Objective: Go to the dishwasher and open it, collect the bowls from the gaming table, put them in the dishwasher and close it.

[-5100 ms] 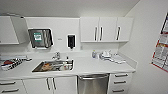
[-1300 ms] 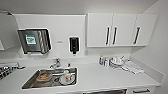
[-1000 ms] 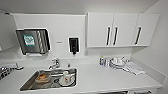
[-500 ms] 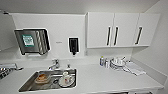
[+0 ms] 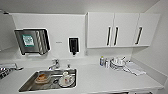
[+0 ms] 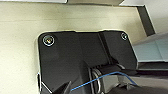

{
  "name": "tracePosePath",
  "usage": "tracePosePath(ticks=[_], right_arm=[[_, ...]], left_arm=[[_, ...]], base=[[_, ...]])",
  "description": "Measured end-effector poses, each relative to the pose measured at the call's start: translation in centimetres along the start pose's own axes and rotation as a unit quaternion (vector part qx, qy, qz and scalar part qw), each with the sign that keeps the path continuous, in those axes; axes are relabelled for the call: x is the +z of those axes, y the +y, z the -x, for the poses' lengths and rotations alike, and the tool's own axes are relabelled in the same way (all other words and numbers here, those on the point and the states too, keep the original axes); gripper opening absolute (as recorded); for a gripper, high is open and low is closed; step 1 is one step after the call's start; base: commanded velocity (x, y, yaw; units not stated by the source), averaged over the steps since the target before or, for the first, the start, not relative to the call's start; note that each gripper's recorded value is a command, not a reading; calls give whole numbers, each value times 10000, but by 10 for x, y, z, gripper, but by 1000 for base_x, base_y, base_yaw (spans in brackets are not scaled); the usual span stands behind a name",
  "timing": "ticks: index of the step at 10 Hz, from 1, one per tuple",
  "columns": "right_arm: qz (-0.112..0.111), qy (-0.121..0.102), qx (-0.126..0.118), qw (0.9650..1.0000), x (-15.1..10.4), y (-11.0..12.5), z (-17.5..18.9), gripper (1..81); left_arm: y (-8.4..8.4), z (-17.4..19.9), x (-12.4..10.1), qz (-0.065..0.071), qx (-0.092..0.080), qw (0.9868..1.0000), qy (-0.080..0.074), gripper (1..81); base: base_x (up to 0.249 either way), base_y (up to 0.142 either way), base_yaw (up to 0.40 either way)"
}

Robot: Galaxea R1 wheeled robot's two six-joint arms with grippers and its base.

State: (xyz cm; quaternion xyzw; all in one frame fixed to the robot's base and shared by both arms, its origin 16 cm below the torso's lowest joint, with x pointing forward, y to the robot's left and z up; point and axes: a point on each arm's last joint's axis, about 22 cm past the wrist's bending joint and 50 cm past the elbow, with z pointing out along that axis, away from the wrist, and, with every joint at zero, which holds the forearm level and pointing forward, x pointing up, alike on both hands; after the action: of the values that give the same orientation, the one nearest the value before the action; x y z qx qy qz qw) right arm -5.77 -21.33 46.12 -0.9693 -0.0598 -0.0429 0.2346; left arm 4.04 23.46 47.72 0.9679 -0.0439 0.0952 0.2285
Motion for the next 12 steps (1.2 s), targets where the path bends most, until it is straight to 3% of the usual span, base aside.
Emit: tracePosePath(ticks=[2,3,4,5,7,8,10,11,12], right_arm=[[-92,27,-10,10000,-13,2,-4,811],[-233,57,-29,9997,-26,0,-10,811],[-320,99,-50,9994,-38,-1,-17,811],[-312,179,-66,9993,-60,14,-27,811],[-30,251,-25,9997,-104,63,-39,811],[6,271,15,9996,-115,73,-44,811],[-131,341,119,9993,-132,69,-64,811],[-176,384,165,9990,-140,69,-75,811],[-211,442,246,9985,-155,71,-84,811]], left_arm=[[-3,-10,-23,144,-8,9997,202,811],[-15,-14,-44,155,-17,9993,338,811],[-33,-17,-65,75,-21,9990,444,811],[-45,-23,-83,39,-19,9984,564,811],[-35,-49,-107,253,19,9961,850,811],[-38,-62,-126,295,36,9946,995,811],[-61,-77,-172,180,63,9931,1158,811],[-49,-86,-184,329,85,9918,1233,811],[-29,-93,-193,561,142,9908,1225,811]], base=[[0,0,0],[0,0,0],[0,0,0],[0,0,0],[0,0,0],[0,0,0],[0,0,0],[0,0,0],[0,0,0]])
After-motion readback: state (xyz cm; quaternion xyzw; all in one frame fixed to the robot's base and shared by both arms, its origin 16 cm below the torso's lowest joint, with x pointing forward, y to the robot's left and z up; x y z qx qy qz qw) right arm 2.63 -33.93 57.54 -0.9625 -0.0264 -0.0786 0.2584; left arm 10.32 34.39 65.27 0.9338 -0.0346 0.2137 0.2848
